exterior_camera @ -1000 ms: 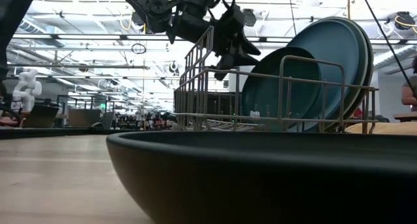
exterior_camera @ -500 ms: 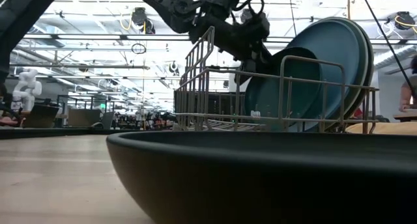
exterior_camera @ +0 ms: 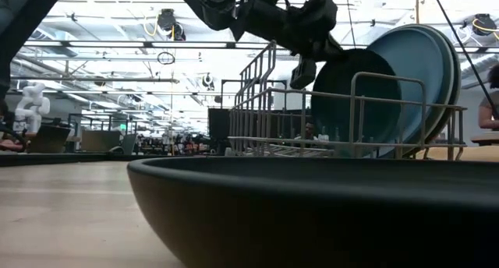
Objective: Sort dishes
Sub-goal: Put the dark green plate into the dish rack
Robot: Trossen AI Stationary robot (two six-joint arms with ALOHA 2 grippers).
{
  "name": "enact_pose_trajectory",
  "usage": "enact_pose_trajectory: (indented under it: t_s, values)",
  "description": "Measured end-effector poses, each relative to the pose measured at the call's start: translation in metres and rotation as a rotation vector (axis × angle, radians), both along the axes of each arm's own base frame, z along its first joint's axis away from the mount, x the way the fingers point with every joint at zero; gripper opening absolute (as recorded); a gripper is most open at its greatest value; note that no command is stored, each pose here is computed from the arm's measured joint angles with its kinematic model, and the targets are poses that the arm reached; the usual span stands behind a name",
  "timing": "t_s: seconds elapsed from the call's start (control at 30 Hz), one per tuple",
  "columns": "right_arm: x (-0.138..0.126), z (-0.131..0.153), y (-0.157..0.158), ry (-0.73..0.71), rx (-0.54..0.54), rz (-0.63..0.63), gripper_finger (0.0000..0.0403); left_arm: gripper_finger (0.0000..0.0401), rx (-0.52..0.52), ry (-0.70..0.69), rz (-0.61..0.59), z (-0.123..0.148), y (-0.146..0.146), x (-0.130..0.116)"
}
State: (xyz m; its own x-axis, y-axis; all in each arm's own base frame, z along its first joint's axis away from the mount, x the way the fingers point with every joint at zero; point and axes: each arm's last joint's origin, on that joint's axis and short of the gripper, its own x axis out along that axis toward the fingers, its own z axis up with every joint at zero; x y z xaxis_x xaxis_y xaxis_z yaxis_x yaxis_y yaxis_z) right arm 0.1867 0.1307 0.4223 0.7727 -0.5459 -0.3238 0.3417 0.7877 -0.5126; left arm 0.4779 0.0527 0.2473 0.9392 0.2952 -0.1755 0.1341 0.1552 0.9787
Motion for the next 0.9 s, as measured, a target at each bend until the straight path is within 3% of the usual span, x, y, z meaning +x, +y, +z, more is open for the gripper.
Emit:
enact_pose_trajectory:
  t_s: [0.27,0.73,0.9]
  values:
    - [0.0,0.0,0.0,-0.004,0.004,0.0,0.0247,0.0001,0.022,-0.041,-0.073,0.004,-0.005,0.002]
    - [0.0,0.0,0.0,-0.003,0.001,0.001,0.0247,0.0,-0.003,-0.055,-0.152,0.005,0.016,-0.001]
    - [0.0,0.0,0.0,-0.002,0.0,0.001,0.0247,0.0003,-0.111,-0.073,-0.143,0.004,0.027,-0.002]
